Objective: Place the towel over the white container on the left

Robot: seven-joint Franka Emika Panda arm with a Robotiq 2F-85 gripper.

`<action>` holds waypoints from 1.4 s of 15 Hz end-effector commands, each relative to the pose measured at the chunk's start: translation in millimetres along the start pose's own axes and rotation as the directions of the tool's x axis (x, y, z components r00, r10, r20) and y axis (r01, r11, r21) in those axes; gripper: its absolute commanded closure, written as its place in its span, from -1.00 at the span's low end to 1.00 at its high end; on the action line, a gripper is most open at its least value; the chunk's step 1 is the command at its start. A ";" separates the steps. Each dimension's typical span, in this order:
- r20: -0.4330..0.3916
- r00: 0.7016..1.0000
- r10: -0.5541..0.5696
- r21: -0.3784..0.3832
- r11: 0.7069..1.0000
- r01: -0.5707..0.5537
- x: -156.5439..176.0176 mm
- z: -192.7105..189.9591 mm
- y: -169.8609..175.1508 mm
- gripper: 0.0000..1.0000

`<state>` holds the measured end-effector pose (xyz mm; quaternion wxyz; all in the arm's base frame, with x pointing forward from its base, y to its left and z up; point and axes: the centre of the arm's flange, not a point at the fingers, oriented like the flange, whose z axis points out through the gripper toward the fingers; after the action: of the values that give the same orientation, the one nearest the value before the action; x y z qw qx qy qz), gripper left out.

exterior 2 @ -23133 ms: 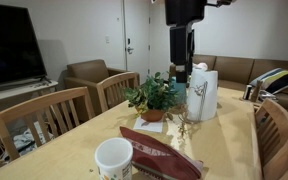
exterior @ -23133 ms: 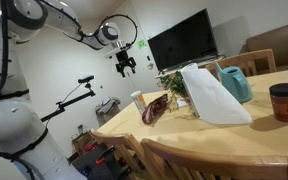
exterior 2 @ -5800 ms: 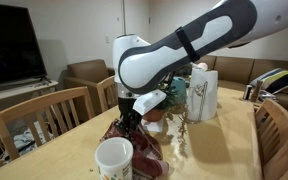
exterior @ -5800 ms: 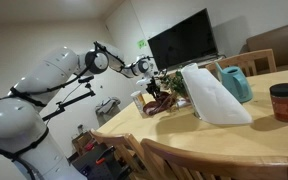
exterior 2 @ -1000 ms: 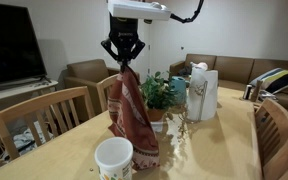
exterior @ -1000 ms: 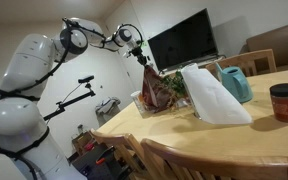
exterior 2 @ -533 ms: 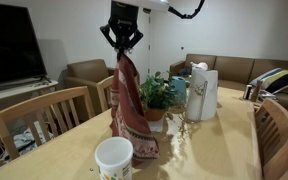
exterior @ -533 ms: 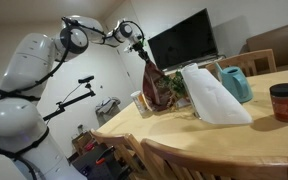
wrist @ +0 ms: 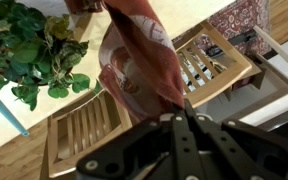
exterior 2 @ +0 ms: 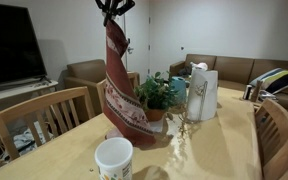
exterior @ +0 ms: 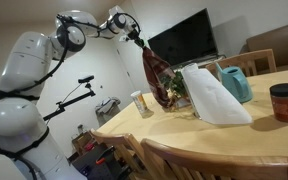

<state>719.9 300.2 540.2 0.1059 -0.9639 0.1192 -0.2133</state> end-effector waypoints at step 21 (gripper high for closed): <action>-0.159 0.961 -0.227 0.067 0.968 0.240 -106.2 -51.5 -141.4 0.97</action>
<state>643.5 441.3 584.1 0.1118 -0.9497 0.0315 -0.2909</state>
